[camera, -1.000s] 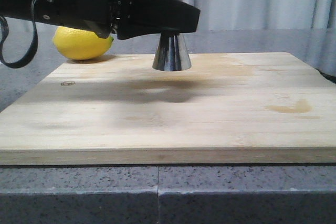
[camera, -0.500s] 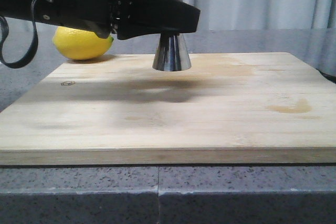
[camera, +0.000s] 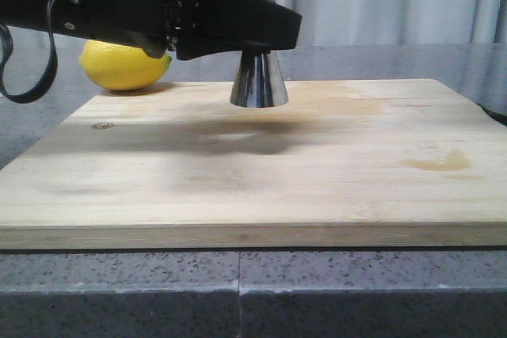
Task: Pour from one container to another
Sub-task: 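Carry the empty beaker with the right gripper down toward the board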
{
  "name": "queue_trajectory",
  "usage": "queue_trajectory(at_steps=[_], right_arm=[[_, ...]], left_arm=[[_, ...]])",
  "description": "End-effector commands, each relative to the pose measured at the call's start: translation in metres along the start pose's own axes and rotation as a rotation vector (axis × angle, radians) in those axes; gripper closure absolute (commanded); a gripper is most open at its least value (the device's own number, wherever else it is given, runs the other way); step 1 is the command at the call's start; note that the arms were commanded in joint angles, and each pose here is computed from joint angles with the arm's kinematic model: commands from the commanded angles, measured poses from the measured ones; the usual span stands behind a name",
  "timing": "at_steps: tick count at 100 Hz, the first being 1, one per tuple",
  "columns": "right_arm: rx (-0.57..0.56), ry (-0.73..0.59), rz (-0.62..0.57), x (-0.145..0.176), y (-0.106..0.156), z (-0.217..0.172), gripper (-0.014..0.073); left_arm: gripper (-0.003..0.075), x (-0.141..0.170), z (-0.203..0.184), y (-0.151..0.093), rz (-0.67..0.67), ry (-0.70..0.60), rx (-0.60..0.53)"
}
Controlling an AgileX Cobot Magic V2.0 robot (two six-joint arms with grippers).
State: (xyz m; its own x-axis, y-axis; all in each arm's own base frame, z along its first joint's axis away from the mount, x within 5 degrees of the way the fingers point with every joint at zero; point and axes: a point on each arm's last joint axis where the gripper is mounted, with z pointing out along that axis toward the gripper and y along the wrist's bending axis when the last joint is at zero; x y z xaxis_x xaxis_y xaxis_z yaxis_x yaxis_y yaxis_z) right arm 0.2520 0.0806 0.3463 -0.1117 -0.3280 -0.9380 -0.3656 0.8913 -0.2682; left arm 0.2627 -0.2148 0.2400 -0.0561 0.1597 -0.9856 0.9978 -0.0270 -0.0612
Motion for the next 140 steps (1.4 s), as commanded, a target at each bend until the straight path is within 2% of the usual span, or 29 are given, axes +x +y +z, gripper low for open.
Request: queue_trajectory(at_steps=[1,140], right_arm=[[0.046,-0.049,-0.031,-0.0149,-0.008,-0.0062,0.0453],[0.098,-0.048,-0.037,-0.015,-0.0127,-0.0066,0.0453]], left_arm=[[0.0739,-0.0341,-0.0043,-0.02,0.048,-0.172,0.152],[0.0739,-0.0338,-0.0042,-0.0196,0.048,-0.169,0.147]])
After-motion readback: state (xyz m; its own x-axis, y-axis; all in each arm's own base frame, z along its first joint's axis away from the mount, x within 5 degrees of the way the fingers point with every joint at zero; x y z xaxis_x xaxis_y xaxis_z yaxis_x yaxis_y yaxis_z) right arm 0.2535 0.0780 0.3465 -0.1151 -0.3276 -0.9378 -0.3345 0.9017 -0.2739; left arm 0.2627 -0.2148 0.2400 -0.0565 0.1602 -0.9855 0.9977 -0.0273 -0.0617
